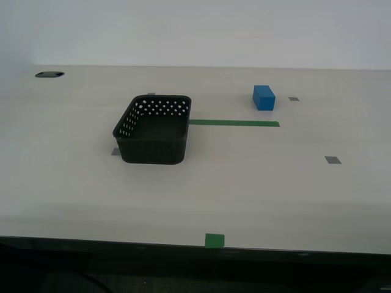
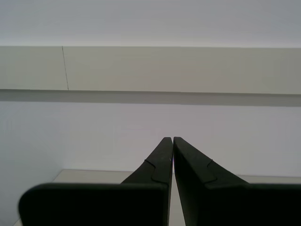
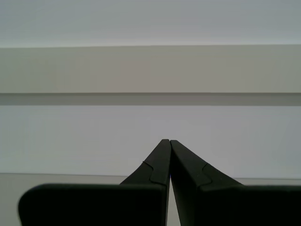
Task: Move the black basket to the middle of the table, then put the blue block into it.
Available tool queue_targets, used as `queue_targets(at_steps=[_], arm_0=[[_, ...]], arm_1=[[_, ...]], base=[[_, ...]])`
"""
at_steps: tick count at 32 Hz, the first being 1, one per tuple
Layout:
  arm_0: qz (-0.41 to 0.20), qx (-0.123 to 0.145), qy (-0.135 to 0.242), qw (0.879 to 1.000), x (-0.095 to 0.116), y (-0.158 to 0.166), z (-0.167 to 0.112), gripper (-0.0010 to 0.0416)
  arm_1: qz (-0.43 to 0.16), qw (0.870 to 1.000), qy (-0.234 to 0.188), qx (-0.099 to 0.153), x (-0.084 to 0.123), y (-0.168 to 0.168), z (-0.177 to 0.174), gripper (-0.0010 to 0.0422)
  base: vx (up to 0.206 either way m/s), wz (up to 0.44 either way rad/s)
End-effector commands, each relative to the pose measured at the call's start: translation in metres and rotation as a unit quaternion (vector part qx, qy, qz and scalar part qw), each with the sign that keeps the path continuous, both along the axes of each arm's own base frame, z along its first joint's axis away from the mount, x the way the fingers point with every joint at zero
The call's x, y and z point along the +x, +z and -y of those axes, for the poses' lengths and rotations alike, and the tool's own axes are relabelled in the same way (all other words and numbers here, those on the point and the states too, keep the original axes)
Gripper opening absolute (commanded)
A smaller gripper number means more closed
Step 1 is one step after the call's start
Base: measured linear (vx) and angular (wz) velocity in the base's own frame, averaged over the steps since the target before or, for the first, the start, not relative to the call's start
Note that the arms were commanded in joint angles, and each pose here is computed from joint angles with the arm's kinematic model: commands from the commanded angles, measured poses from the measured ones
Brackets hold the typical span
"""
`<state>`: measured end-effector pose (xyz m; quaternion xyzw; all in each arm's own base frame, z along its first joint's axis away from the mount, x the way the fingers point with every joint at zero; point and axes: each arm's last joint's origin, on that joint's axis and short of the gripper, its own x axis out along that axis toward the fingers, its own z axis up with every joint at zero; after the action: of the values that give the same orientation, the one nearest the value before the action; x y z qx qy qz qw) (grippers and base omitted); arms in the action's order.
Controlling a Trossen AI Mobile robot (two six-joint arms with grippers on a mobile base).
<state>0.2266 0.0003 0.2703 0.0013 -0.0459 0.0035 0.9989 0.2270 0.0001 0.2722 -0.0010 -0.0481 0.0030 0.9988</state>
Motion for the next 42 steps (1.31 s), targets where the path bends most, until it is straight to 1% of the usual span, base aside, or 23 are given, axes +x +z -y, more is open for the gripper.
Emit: queue_targets(at_steps=[1, 3, 4, 5, 6, 7, 8, 12, 13, 18, 20, 21, 23, 25, 26, 27, 29, 32, 33, 34, 37, 40, 42], arm_0=[[0.002, 0.000, 0.000, 1.000, 0.000, 0.001, 0.000, 0.0001], [0.002, 0.000, 0.000, 1.000, 0.000, 0.001, 0.000, 0.0001], [0.002, 0.000, 0.000, 1.000, 0.000, 0.001, 0.000, 0.0001], [0.002, 0.000, 0.000, 1.000, 0.000, 0.001, 0.000, 0.0001], [0.002, 0.000, 0.000, 1.000, 0.000, 0.001, 0.000, 0.0001], [0.002, 0.000, 0.000, 1.000, 0.000, 0.001, 0.000, 0.0001], [0.002, 0.000, 0.000, 1.000, 0.000, 0.001, 0.000, 0.0001], [0.003, 0.000, 0.000, 1.000, 0.000, 0.001, 0.000, 0.0000], [0.002, 0.000, 0.000, 1.000, 0.000, 0.001, 0.000, 0.0000], [0.000, 0.000, 0.000, 1.000, 0.000, 0.000, 0.000, 0.0001], [-0.008, 0.001, 0.000, 1.000, 0.000, -0.001, 0.000, 0.0001], [-0.014, 0.001, 0.000, 1.000, 0.000, -0.002, 0.000, 0.0001], [-0.024, 0.001, 0.000, 1.000, 0.000, -0.004, 0.000, 0.0000], [-0.038, 0.001, 0.000, 0.999, 0.000, -0.007, 0.000, 0.0001], [-0.040, 0.001, 0.000, 0.999, 0.000, -0.007, 0.000, 0.0000], [-0.042, 0.001, 0.000, 0.999, 0.000, -0.008, 0.000, 0.0001], [-0.043, 0.001, 0.000, 0.999, 0.000, -0.008, 0.000, 0.0000], [-0.047, 0.003, 0.001, 0.999, 0.000, -0.009, 0.000, 0.0000], [-0.047, 0.003, 0.001, 0.999, 0.000, -0.009, 0.000, 0.0001], [-0.047, 0.006, 0.001, 0.999, 0.000, -0.009, 0.000, 0.0001], [-0.051, 0.009, 0.001, 0.999, 0.000, -0.010, -0.001, 0.0000], [-0.055, 0.010, 0.001, 0.998, 0.000, -0.010, -0.001, 0.0001], [-0.057, 0.010, 0.001, 0.998, 0.000, -0.011, -0.001, 0.0001]], arm_1=[[-0.004, 1.000, -0.004, -0.005, 0.000, -0.001, 0.000, 0.0000], [-0.017, 0.999, -0.038, -0.003, 0.000, -0.002, 0.002, 0.0000], [-0.039, 0.996, -0.081, -0.007, 0.001, -0.003, 0.005, 0.0000], [-0.057, 0.993, -0.105, -0.014, 0.002, -0.003, 0.006, 0.0000], [-0.100, 0.986, -0.132, -0.031, 0.004, -0.001, 0.010, 0.0000], [-0.129, 0.982, -0.135, -0.037, 0.005, 0.000, 0.012, 0.0000], [-0.167, 0.976, -0.139, -0.036, 0.007, 0.002, 0.015, 0.0000], [-0.250, 0.956, -0.152, -0.027, 0.014, 0.016, 0.023, 0.0000], [-0.263, 0.952, -0.155, -0.023, 0.015, 0.018, 0.024, 0.0000], [-0.343, 0.922, -0.178, -0.014, 0.031, 0.027, 0.040, 0.0000], [-0.380, 0.906, -0.184, -0.016, 0.039, 0.026, 0.046, 0.0000], [-0.408, 0.893, -0.187, -0.016, 0.044, 0.022, 0.050, 0.0000], [-0.435, 0.880, -0.191, -0.013, 0.050, 0.017, 0.055, 0.0000], [-0.479, 0.854, -0.204, 0.002, 0.062, 0.001, 0.067, 0.0000], [-0.488, 0.848, -0.207, 0.004, 0.065, -0.003, 0.070, 0.0000], [-0.503, 0.838, -0.213, 0.008, 0.071, -0.013, 0.077, 0.0000], [-0.528, 0.823, -0.210, 0.018, 0.080, -0.030, 0.087, 0.0000], [-0.562, 0.804, -0.193, 0.036, 0.090, -0.055, 0.096, 0.0000], [-0.568, 0.800, -0.189, 0.039, 0.091, -0.059, 0.097, 0.0000], [-0.582, 0.792, -0.180, 0.045, 0.095, -0.070, 0.098, 0.0000], [-0.606, 0.775, -0.174, 0.048, 0.100, -0.089, 0.099, 0.0000], [-0.619, 0.763, -0.175, 0.051, 0.101, -0.099, 0.100, 0.0000], [-0.618, 0.765, -0.175, 0.051, 0.104, -0.103, 0.101, 0.0000]], base=[[0.000, 0.000], [0.000, 0.000], [0.000, 0.000], [0.000, 0.000], [0.000, 0.000], [0.000, 0.000], [0.000, 0.000], [0.000, 0.000], [0.000, 0.000], [0.000, 0.000], [0.000, 0.000], [0.000, 0.000], [0.000, 0.000], [0.000, 0.000], [0.000, 0.000], [0.000, 0.000], [0.000, 0.000], [0.000, 0.000], [0.000, 0.000], [0.000, 0.000], [0.000, 0.000], [0.000, 0.000], [0.000, 0.000]])
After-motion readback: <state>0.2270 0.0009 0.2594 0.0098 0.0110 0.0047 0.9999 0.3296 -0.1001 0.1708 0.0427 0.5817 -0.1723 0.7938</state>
